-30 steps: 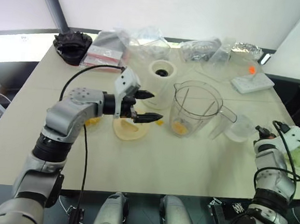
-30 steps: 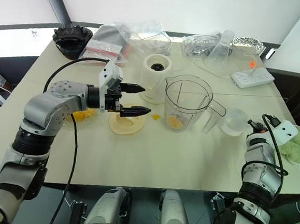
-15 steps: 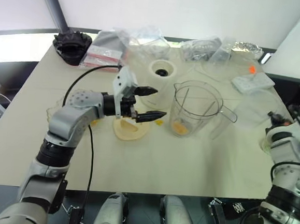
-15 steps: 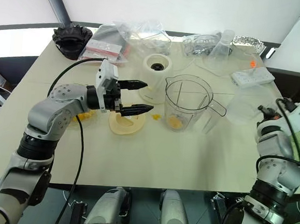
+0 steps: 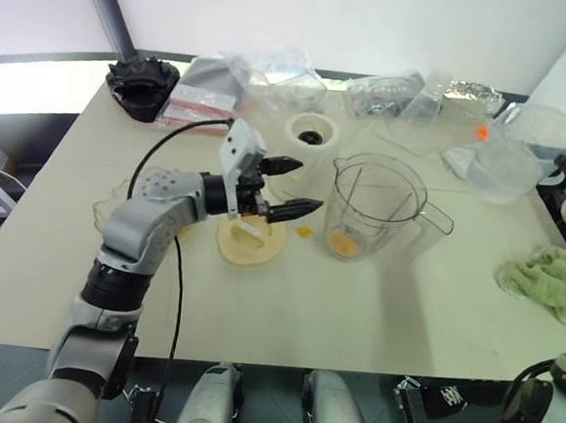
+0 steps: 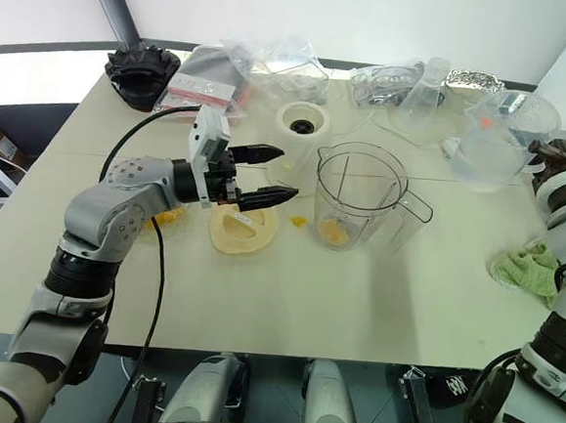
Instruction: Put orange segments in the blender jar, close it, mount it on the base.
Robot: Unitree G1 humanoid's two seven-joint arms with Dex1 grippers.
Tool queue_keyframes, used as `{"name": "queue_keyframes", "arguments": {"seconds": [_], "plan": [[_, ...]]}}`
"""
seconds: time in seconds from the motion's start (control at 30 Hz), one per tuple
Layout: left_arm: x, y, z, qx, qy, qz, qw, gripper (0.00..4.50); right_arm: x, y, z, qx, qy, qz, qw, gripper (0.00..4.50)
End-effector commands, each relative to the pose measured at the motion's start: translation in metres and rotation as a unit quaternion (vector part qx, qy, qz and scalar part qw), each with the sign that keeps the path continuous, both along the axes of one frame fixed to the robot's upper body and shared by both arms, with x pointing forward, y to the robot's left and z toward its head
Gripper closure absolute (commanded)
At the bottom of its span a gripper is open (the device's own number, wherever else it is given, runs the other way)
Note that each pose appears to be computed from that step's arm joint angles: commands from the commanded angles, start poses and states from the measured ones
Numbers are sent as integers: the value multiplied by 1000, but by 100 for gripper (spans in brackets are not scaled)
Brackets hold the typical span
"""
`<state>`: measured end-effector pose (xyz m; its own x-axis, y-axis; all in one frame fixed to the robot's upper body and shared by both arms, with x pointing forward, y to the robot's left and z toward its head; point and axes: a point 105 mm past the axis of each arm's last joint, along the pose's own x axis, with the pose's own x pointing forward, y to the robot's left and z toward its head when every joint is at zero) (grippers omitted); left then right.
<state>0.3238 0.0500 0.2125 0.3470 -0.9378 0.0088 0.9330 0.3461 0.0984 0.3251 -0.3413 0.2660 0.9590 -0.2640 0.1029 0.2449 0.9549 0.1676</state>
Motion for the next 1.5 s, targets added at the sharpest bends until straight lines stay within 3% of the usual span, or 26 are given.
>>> {"name": "queue_keyframes", "arguments": {"seconds": [0.03, 0.6, 1.1, 1.5], "plan": [[-10, 2, 13, -12, -26, -6, 1000, 0, -13, 15, 44, -58, -57, 24, 996, 446], [-6, 14, 2, -38, -26, 7, 999, 0, -27, 54, 55, -195, -29, 83, 977, 446], [-4, 16, -10, -31, -39, 7, 999, 0, -23, 71, 46, -354, -6, 106, 929, 446], [-6, 12, -11, -31, -46, 9, 998, 0, -18, 78, 41, -372, -10, 120, 920, 446]]}}
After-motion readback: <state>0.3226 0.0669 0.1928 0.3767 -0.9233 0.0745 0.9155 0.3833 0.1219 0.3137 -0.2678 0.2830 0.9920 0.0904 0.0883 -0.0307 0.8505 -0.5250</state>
